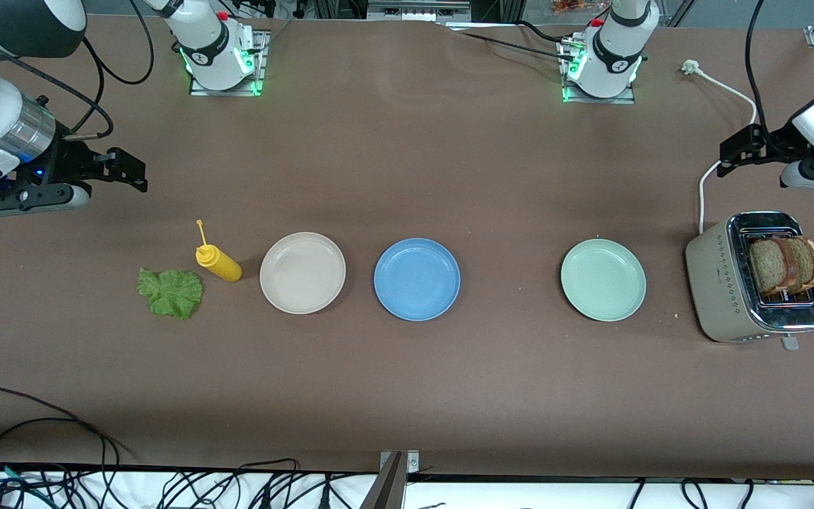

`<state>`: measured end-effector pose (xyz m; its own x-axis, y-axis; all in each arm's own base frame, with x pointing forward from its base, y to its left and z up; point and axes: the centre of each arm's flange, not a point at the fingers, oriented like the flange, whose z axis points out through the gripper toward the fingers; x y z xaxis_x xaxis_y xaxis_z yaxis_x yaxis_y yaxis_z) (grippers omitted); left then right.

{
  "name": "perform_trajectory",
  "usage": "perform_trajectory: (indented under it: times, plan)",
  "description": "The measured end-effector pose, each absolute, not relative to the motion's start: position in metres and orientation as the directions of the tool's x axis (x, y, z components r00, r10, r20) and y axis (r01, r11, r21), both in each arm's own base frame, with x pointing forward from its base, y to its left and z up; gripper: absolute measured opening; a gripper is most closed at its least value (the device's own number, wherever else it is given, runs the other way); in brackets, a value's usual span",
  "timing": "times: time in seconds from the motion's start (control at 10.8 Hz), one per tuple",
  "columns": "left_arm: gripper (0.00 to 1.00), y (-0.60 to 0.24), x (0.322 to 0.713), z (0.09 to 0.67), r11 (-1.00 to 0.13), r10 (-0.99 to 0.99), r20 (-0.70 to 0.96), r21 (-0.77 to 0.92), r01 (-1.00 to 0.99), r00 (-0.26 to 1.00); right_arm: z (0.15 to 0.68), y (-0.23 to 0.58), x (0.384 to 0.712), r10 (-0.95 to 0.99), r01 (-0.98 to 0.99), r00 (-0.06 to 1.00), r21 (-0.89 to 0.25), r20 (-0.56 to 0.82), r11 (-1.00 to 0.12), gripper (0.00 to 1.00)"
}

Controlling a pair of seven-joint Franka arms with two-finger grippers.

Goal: Make sandwich in blue plate with both arms
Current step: 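Lower the left gripper into the toaster and grasp a bread slice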

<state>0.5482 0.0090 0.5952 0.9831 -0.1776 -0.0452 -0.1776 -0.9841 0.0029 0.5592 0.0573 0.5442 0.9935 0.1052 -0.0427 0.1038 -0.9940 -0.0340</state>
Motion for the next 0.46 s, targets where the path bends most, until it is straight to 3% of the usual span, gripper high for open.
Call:
perform_trajectory:
  times: [0.46]
  plan:
    - [1.0,0.113,0.592,0.542,-0.985,-0.168,-0.089,0.042,-0.165,0.982,0.537,0.055,0.563,0.106,0.106,0.993,-0.02,-0.045,-0.994,1.0]
